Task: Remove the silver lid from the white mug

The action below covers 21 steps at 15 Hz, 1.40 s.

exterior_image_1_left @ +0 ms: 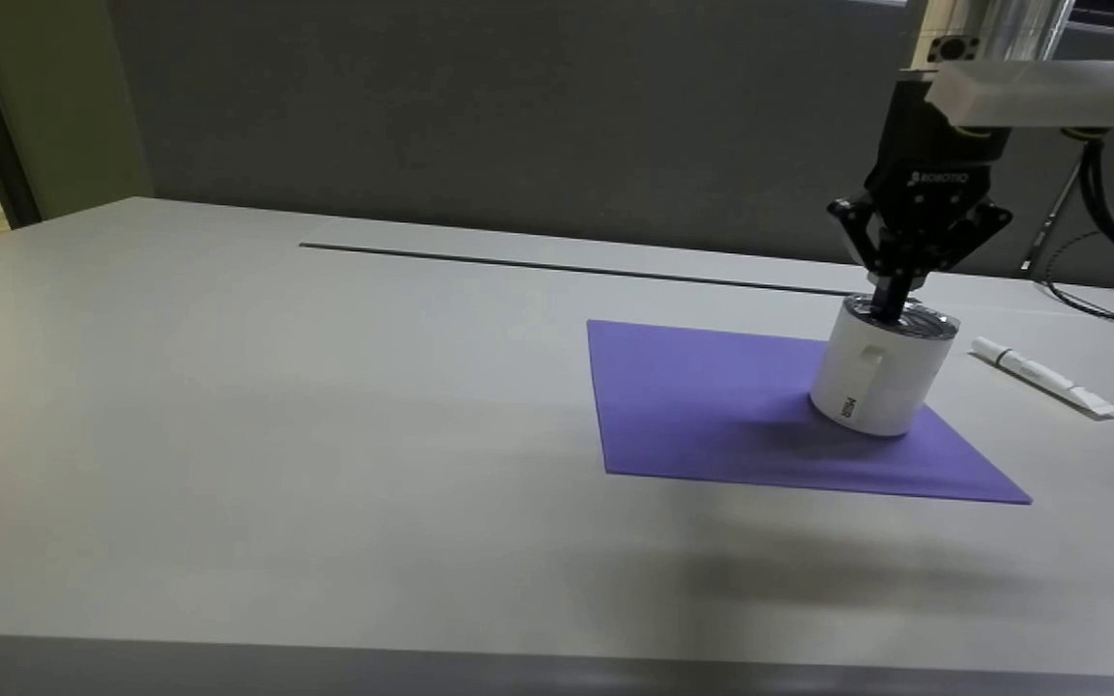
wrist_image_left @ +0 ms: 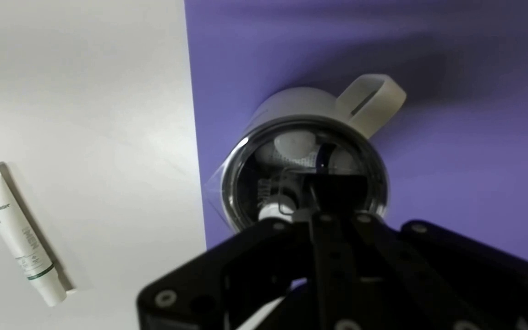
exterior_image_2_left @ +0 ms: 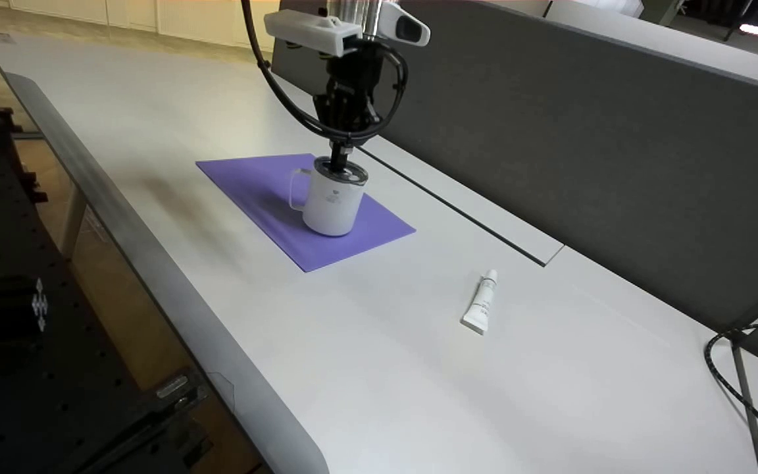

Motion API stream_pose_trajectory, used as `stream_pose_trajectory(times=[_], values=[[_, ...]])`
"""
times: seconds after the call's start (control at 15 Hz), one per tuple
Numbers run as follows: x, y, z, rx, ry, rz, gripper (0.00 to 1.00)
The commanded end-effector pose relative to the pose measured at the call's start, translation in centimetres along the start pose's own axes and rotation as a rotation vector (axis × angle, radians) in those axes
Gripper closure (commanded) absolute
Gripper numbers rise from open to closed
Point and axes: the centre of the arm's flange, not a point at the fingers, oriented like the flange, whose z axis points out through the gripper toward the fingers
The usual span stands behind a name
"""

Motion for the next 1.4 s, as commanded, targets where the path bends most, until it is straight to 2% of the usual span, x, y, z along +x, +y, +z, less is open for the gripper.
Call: stream_pose_trajectory(times=[0.0, 0.6, 0.73, 0.93, 1.0, 1.07, 1.33], values=[[0.4, 0.3, 0.9, -0.041, -0.015, 0.005, 1.00], [0.4, 0.4, 0.8, -0.062, -0.011, -0.014, 1.00], [1.0, 0.4, -0.6, -0.041, 0.025, 0.010, 1.00], [2.6, 1.1, -5.8, 0.011, 0.086, 0.066, 1.00], [3.2, 1.2, -7.3, 0.026, 0.089, 0.077, 0.74], [3.6, 1.4, -8.9, 0.041, 0.080, 0.071, 0.73], [4.0, 1.6, -13.4, 0.038, 0.015, 0.037, 0.46]])
